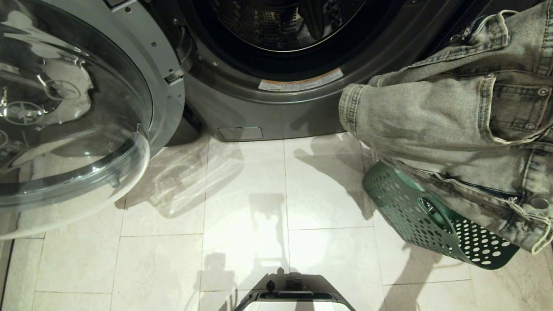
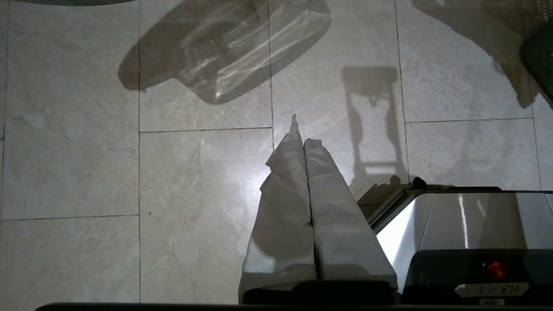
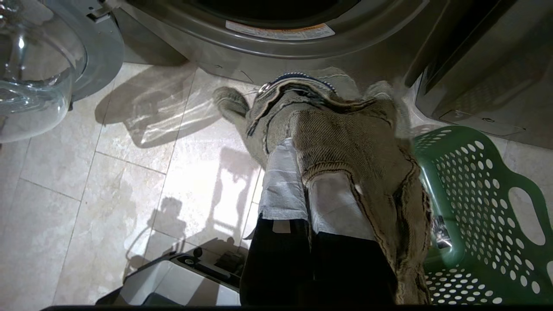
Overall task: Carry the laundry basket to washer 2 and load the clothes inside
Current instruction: Place the clothes into the washing machine
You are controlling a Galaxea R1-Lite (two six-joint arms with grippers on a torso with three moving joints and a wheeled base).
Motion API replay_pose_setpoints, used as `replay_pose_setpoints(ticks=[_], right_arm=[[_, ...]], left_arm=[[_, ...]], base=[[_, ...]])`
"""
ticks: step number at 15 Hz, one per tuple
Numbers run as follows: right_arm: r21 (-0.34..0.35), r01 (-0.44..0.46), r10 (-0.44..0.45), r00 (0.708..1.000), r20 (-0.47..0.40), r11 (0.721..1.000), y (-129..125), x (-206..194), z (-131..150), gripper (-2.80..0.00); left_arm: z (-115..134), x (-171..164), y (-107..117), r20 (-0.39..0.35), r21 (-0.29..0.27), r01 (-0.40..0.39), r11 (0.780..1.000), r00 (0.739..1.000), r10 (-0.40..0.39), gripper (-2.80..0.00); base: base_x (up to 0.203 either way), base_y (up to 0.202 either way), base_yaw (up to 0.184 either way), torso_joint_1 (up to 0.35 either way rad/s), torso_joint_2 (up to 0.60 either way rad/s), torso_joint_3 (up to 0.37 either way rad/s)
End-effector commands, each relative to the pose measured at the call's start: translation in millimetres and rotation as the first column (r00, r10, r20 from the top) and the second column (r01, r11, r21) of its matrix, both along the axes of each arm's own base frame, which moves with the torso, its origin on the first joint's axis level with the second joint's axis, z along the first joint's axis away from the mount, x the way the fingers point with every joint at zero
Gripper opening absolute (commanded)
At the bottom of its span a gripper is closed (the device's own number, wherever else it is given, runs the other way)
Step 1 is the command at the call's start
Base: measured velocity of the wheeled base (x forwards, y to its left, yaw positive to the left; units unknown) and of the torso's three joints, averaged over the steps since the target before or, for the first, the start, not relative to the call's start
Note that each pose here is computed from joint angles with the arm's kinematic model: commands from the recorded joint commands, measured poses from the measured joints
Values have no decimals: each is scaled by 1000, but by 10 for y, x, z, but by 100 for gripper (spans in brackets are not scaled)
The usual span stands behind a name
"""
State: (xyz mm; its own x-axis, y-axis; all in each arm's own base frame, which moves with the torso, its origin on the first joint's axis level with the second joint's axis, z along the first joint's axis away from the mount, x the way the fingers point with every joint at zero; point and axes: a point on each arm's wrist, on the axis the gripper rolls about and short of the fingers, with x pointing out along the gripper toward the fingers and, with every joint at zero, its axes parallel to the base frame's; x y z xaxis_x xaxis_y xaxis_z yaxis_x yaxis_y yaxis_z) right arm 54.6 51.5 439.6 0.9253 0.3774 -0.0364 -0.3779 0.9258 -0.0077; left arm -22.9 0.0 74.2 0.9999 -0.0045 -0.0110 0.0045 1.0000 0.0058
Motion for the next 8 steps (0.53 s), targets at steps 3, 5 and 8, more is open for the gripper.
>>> replay_pose_setpoints(ticks=[3, 5, 8], right_arm=[[8, -9, 9, 1000, 4, 1000, -38, -39, 6, -280], [5, -13, 13, 1000, 1, 1000, -23, -31, 1, -280], [1, -14, 14, 1000, -1, 1000, -18, -29, -6, -280]], left_arm=[[-5, 0, 0, 0, 0, 0, 1000, 1000, 0, -280], [-5, 0, 0, 0, 0, 0, 1000, 1000, 0, -280], [-5, 0, 0, 0, 0, -1, 1000, 1000, 1, -280]], base=[[0, 0, 0, 0, 0, 0], [0, 0, 0, 0, 0, 0], [1, -5, 56, 2, 0, 3]])
